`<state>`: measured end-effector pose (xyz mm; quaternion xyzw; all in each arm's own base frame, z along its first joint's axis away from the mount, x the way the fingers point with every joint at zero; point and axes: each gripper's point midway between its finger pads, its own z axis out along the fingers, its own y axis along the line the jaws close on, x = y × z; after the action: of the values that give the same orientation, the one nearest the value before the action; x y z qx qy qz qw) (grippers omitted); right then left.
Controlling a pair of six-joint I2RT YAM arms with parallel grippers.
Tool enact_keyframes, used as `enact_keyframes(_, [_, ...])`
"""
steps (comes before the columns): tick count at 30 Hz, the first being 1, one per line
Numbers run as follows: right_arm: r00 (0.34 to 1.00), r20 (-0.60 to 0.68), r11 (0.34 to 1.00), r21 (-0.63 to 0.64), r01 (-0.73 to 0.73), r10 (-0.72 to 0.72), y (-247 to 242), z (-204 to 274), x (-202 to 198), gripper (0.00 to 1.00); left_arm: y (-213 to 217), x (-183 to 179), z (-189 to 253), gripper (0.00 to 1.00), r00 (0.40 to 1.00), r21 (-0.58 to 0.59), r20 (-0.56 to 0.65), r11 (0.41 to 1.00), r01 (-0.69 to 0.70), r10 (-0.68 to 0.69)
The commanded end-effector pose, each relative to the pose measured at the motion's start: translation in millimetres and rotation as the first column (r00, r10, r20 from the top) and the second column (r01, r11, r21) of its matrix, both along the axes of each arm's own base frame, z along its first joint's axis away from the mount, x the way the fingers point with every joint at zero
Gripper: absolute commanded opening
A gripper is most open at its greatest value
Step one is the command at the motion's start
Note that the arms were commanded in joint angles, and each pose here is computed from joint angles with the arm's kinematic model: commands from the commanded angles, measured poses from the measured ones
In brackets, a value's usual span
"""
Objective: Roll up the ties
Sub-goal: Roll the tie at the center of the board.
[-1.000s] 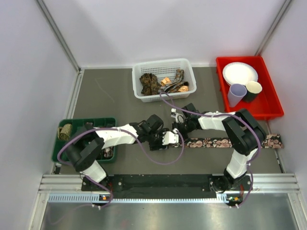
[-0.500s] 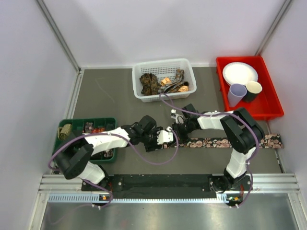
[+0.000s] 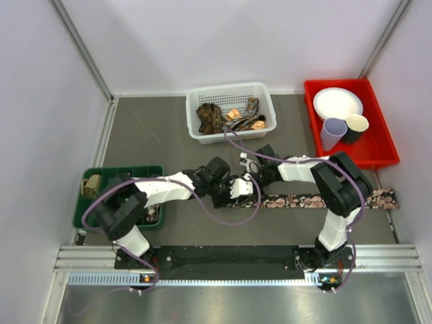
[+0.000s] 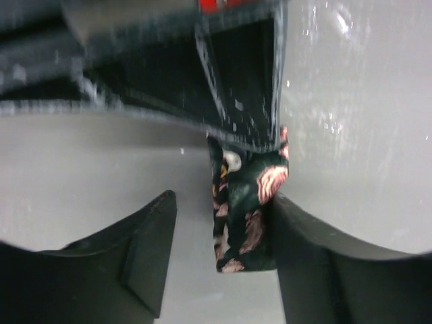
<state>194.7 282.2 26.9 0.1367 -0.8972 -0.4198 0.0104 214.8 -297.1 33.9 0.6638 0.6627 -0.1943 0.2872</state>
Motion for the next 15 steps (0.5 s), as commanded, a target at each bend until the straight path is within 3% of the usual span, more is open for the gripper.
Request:
enact_keyframes(1, [0.998,0.062,0.998,0.063,-0.021,0.017,9.1,22.9,14.5,0.0,-23.7,3.3,9.5,0.55,0.999,-0.033,-0.013,0.999,0.042,-0.043])
enact_keyframes(5, [0.998,0.061,0.998,0.063,-0.019,0.015,8.8,25.1,15.0,0.0,-18.6,-4.1,1.8,0.47,0.997,-0.004,-0.051,0.998,0.058,-0.058])
enact_keyframes(9, [0.998,0.059,0.998,0.063,-0.015,0.011,9.7,25.4,15.3,0.0,-15.2,-10.1,5.9,0.64,0.996,-0.005,-0.067,0.998,0.058,-0.059])
enact_keyframes(15, [0.998,0.058,0.999,0.048,-0.007,0.004,9.4,20.9,18.0,0.0,-16.3,-10.3,10.6,0.73,0.996,-0.019,-0.059,0.998,0.06,-0.061])
